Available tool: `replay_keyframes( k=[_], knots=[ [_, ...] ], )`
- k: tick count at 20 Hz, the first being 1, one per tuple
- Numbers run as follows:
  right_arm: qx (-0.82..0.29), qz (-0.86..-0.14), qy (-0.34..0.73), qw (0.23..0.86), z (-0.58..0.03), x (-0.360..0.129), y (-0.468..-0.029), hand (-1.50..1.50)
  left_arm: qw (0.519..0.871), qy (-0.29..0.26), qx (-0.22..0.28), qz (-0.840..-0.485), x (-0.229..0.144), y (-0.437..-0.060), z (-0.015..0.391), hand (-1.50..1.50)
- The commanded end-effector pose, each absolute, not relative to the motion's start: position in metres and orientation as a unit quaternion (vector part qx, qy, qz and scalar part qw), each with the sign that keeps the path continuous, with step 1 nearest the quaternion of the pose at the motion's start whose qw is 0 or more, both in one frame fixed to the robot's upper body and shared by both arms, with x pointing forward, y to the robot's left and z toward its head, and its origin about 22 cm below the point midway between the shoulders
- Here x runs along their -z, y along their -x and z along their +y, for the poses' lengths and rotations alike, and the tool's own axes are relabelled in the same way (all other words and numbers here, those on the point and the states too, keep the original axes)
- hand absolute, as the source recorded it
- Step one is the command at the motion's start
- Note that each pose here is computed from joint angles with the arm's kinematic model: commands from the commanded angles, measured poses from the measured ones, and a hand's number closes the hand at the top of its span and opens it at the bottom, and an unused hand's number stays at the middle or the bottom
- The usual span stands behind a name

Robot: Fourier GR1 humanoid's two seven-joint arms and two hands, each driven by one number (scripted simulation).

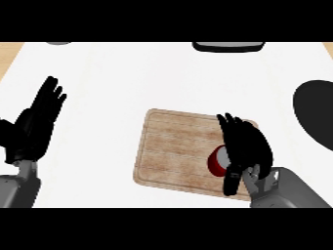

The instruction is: Pick the can from the cutting board and place it in the pan

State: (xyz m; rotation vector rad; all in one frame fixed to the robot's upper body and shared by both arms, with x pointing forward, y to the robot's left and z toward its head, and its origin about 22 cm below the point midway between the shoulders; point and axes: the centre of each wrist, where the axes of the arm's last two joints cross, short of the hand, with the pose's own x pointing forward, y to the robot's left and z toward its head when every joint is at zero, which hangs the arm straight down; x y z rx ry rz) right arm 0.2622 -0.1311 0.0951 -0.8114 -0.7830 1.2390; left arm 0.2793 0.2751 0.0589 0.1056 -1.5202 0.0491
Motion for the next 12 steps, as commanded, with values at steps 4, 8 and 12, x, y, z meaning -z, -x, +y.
replay_keyframes(
  k=[4, 8, 12],
  knots=[
    [-0.527, -0.307, 0.393, 0.688, -0.111, -0.086, -0.265, -1.50, 0.721, -0.042, -0.020, -0.691, -0.062, -0.267, 0.260, 0.00],
    [-0.526, -0.302, 0.376, 0.700, -0.123, -0.080, -0.285, -1.50, 0.730, -0.043, -0.018, -0.682, -0.059, -0.275, 0.262, 0.00],
    [-0.532, -0.303, 0.366, 0.700, -0.104, -0.042, -0.272, -1.50, 0.725, -0.041, -0.012, -0.688, -0.053, -0.280, 0.278, 0.00]
  ],
)
